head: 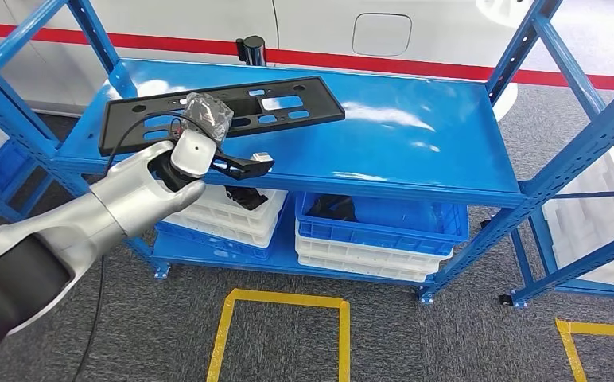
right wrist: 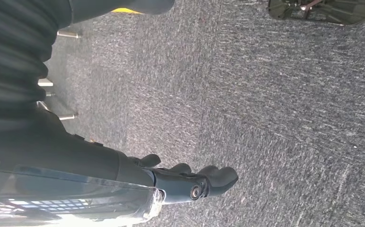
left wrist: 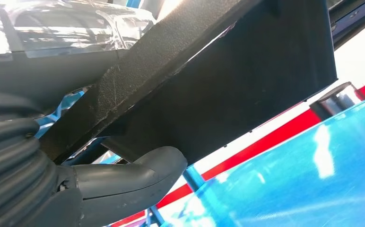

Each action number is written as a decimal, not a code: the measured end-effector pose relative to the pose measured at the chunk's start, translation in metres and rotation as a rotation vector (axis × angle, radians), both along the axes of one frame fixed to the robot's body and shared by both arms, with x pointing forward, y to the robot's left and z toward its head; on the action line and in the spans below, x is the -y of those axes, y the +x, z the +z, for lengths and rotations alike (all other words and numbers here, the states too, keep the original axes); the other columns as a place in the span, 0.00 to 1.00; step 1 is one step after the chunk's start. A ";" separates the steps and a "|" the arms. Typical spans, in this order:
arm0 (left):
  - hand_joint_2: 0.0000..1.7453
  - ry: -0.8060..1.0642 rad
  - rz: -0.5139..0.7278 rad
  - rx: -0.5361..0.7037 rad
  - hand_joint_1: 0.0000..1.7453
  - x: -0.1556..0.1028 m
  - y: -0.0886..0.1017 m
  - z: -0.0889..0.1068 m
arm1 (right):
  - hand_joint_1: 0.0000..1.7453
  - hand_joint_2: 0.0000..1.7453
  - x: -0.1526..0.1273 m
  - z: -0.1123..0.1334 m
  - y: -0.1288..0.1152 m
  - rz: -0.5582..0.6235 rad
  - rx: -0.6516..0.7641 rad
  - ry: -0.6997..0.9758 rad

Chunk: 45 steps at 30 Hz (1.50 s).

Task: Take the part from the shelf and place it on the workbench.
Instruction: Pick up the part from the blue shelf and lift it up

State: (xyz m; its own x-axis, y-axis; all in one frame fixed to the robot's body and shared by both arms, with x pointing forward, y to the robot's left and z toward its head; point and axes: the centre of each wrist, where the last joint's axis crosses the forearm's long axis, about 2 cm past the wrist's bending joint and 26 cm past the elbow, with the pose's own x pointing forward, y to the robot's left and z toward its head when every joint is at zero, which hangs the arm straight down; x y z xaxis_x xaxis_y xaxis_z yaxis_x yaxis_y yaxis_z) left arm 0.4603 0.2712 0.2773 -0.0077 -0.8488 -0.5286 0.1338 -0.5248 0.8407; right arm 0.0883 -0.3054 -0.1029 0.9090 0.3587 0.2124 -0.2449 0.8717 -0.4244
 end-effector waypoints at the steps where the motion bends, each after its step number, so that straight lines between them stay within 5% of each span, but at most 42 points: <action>1: 1.00 -0.001 -0.006 0.003 1.00 0.002 0.000 0.002 | 0.00 1.00 0.000 0.000 0.000 0.000 0.001 0.001; 22: 1.00 0.007 -0.044 0.035 1.00 0.018 -0.002 0.011 | 0.00 1.00 -0.003 0.001 0.004 -0.003 0.013 0.005; 32: 1.00 -0.008 -0.041 0.044 1.00 0.021 -0.002 0.014 | 0.00 1.00 0.002 0.005 0.024 -0.013 0.090 0.012; 45: 1.00 -0.058 0.033 0.062 1.00 -0.006 0.000 0.030 | 0.00 1.00 0.000 0.008 0.036 -0.006 0.098 0.023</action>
State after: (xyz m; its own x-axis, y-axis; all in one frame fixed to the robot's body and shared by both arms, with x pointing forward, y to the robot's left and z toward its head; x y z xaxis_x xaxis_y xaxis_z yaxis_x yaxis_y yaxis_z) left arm 0.4606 0.2771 0.3071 0.0519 -0.8774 -0.4769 0.0965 -0.4709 0.8769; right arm 0.1239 -0.3057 -0.0946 0.8854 0.3474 0.3089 -0.1979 0.8829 -0.4257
